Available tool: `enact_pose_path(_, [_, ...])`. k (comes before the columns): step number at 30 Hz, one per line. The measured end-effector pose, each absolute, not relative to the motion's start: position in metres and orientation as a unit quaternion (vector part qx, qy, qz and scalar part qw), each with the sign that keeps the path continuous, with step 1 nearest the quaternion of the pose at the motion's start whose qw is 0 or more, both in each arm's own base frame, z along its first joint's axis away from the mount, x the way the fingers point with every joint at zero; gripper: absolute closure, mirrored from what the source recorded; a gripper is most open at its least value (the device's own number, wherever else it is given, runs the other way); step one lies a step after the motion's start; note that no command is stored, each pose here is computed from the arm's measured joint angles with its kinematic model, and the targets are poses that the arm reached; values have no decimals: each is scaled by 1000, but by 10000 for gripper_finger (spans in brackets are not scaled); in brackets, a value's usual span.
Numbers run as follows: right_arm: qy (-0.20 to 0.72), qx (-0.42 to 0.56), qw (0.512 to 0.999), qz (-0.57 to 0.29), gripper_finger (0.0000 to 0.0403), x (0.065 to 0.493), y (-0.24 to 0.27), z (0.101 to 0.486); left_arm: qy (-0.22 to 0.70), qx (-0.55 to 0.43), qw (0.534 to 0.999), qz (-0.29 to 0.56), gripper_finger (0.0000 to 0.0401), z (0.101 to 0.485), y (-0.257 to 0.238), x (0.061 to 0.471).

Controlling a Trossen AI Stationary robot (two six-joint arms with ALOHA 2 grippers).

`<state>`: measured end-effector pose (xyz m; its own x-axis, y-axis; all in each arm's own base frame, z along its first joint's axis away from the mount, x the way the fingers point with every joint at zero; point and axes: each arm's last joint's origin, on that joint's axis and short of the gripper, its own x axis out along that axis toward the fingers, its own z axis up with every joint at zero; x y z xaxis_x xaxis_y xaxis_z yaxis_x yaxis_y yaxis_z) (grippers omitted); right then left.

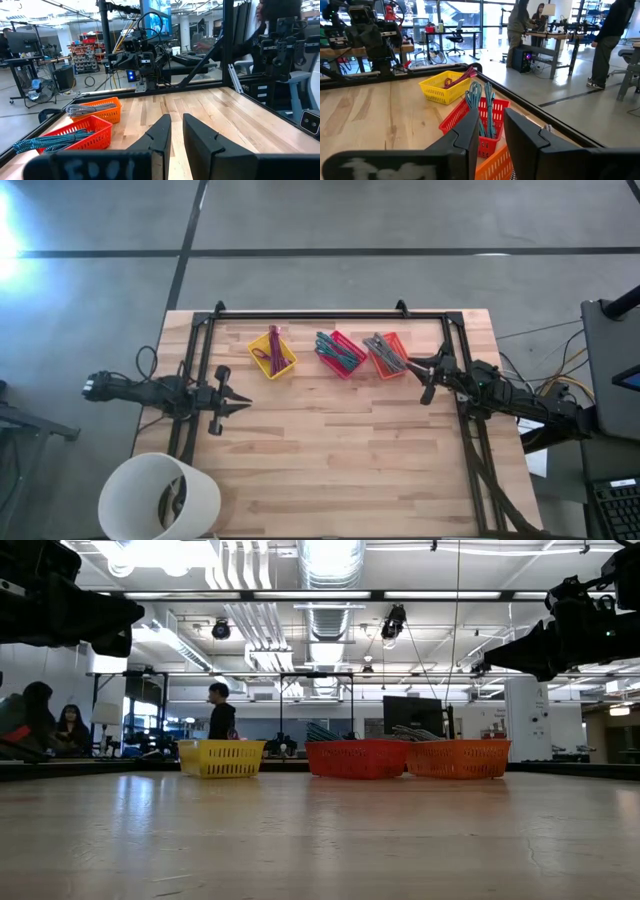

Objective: Pick & Place USB Port
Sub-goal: Return to Home Position

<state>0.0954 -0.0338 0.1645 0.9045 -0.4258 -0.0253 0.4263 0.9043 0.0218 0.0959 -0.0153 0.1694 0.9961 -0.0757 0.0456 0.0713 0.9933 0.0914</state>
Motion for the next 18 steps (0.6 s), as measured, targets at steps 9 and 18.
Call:
enact_pose_path(9, [10,13,976,-219,323,95,-34,165,-24,45,998,-37,346,169,-15,96])
enact_pose_path(18, [10,13,976,-218,334,95,-34,165,-24,45,998,-37,346,169,-15,96])
